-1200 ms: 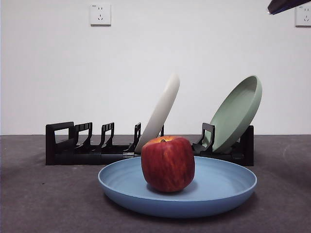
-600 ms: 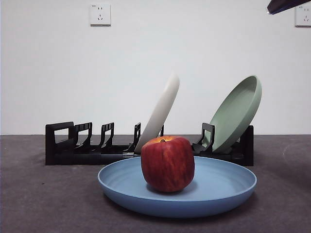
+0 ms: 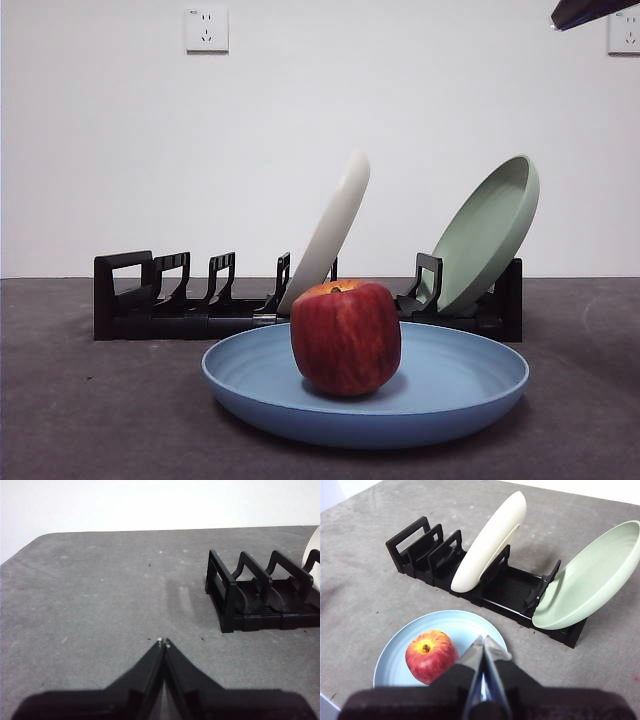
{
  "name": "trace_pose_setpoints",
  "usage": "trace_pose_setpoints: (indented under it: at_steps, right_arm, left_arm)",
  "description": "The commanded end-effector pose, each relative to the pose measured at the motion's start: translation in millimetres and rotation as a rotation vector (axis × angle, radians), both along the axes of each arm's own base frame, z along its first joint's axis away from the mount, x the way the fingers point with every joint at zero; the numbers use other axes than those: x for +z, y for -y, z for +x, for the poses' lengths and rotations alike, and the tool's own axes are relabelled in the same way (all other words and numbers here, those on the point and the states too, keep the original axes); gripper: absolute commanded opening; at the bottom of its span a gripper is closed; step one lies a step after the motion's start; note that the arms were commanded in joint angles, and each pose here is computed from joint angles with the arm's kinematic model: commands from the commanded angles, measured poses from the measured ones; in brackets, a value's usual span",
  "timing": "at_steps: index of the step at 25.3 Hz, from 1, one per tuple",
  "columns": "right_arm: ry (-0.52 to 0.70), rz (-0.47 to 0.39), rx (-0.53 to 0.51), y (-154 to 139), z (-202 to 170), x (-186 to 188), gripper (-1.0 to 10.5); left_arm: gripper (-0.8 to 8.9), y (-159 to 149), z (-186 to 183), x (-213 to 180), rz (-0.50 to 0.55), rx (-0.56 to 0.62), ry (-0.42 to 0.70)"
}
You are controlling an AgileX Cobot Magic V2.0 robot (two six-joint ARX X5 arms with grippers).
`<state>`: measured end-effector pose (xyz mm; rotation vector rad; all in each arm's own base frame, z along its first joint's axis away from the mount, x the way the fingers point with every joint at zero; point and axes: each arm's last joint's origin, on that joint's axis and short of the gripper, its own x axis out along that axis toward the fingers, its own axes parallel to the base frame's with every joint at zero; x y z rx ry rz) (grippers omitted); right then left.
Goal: Take the blue plate from the plate rack,put the plate on the table,take the apple from the table,put the apple in the plate
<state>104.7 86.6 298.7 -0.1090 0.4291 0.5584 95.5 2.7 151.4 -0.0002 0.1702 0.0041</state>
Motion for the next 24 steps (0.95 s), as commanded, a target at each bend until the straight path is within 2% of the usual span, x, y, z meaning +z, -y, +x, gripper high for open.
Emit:
trace_pose_setpoints:
  at_steps: [1,5,8,10,13,15,19,24]
  right_arm:
    - [-0.001,0.008,-0.006,0,0,-1,-0.1]
    - [-0.017,-0.006,-0.007,4,-4,-2,-0.1]
    - [0.060,-0.050,0.001,16,-13,2,-0.1]
    - [0.091,-0.040,-0.095,30,-12,3,-0.1]
    - [0.149,-0.003,-0.313,56,-8,-14,-0.1]
    - [0.211,0.040,-0.383,67,-8,-33,-0.1]
    - [0.348,0.101,-0.413,76,-9,-69,-0.1]
    - [0.363,0.125,-0.423,78,-9,-110,-0.1]
  left_arm:
    - [-0.03,0,1,-4,-0.009,0.007,-0.010]
    - [-0.03,0,1,-4,-0.009,0.007,-0.010]
    - [-0.03,0,1,-4,-0.009,0.007,-0.010]
    - [-0.03,0,1,-4,-0.009,0.006,-0.010]
    - [-0.03,0,1,-4,-0.009,0.007,-0.010]
    - [-0.03,0,1,-4,-0.009,0.007,-0.010]
    - [-0.03,0,1,-4,-0.009,0.007,-0.010]
    - [-0.03,0,1,-4,-0.009,0.007,-0.010]
